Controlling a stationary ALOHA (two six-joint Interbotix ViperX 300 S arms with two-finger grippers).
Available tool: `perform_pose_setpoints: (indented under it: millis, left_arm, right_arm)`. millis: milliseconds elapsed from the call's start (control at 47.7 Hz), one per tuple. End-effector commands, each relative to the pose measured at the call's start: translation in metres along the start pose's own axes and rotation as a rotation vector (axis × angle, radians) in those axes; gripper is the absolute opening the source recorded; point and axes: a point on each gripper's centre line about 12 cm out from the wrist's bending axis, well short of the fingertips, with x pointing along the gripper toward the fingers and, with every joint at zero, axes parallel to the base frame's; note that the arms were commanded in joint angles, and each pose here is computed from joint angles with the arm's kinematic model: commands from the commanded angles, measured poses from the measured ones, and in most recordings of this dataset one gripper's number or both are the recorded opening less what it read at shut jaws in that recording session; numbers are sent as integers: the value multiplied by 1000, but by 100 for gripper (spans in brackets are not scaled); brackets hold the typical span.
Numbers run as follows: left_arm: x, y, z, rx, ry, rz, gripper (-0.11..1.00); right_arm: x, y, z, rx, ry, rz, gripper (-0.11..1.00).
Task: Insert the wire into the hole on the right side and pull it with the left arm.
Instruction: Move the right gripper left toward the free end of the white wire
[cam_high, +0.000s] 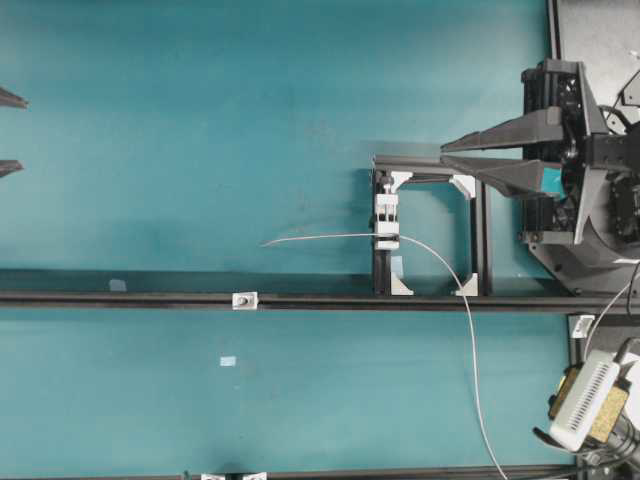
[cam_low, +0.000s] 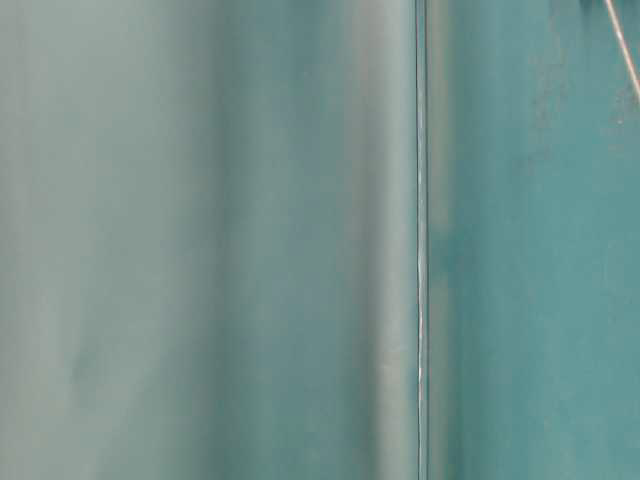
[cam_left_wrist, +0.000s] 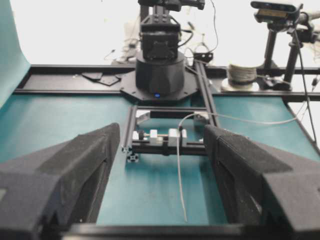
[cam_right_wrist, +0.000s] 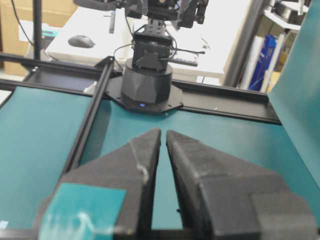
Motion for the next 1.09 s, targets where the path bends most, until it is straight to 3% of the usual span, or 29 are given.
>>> perform_pose_setpoints:
  millis: [0,42,147,252,504,629,839,1070]
  left_arm:
    - [1,1,-5,-41,11,11,24]
    - [1,1,-10,-44,25,9,22]
    - [0,1,-18,-50,41,10,2]
    - [0,1,-25,-47,48,11,-8]
    - [6,1,-46,-51,130,14,-7]
    - [12,2,-56,-47,170,16,8]
    - [13,1,-63,-46,167,16,55]
    - [11,2,-85,-49,225,23,55]
  right_arm:
    - [1,2,-8,16,23,9,24]
    - [0,2,-13,22,40,9,22]
    - [0,2,-25,54,72,5,3]
    - [0,2,-32,100,94,3,-2]
    - [0,2,-50,163,152,-6,-1]
    - [0,2,-57,178,180,-7,16]
    - [2,2,-68,192,216,-12,74]
    - [7,2,-83,209,282,-23,75]
